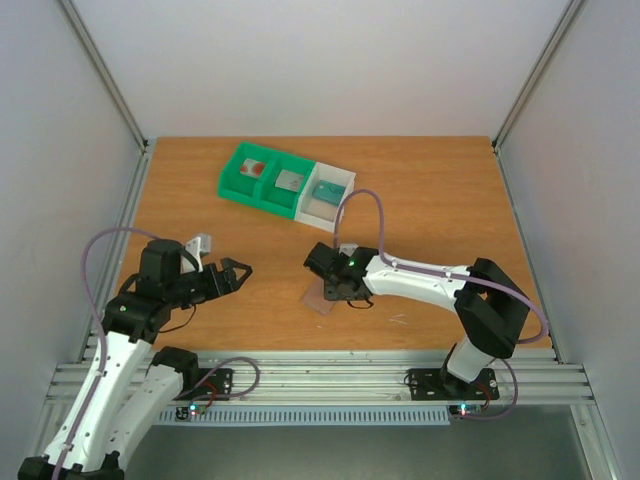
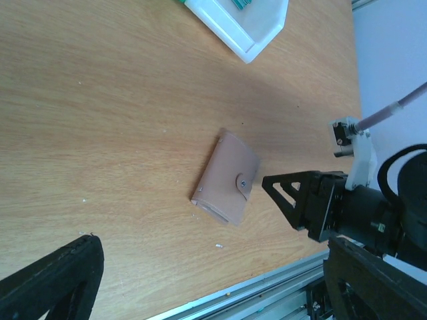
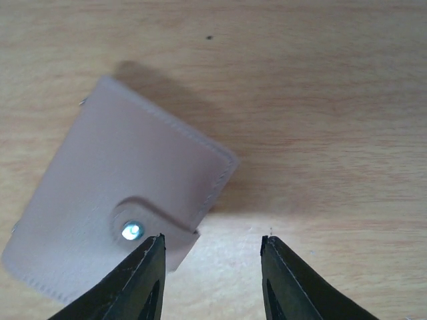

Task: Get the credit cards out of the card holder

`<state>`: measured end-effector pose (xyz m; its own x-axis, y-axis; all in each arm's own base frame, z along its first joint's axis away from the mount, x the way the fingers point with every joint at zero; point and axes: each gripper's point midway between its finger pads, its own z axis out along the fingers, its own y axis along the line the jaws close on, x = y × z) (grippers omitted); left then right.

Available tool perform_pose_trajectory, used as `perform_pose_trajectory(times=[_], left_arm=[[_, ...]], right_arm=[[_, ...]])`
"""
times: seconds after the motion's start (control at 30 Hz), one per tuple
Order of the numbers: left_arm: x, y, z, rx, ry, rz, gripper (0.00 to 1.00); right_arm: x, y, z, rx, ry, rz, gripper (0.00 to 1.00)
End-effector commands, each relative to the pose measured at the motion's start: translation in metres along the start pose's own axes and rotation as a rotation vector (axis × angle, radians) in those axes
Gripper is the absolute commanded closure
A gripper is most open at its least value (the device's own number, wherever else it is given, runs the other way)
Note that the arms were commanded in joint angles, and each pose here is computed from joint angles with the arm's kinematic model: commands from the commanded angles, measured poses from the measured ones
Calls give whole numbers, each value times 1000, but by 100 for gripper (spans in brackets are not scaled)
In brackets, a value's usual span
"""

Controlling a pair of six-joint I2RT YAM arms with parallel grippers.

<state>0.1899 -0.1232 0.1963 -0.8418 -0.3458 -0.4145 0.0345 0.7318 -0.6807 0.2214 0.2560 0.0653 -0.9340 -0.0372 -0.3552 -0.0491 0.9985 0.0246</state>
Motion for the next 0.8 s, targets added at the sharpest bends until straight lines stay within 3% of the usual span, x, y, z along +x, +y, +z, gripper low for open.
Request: perform_pose_trajectory(times=[0.0,0.33,0.77], left_arm=[[-2,-5,4,42,-11,8,10],[5,-2,10,54,16,-10,11],[8,1,16,69,19,-30,12]], right_arm=[[-8,3,11,-66,2,177,60],[-16,16,39,-111,25,217,54],[-41,72,37,-251,61,-26,54]])
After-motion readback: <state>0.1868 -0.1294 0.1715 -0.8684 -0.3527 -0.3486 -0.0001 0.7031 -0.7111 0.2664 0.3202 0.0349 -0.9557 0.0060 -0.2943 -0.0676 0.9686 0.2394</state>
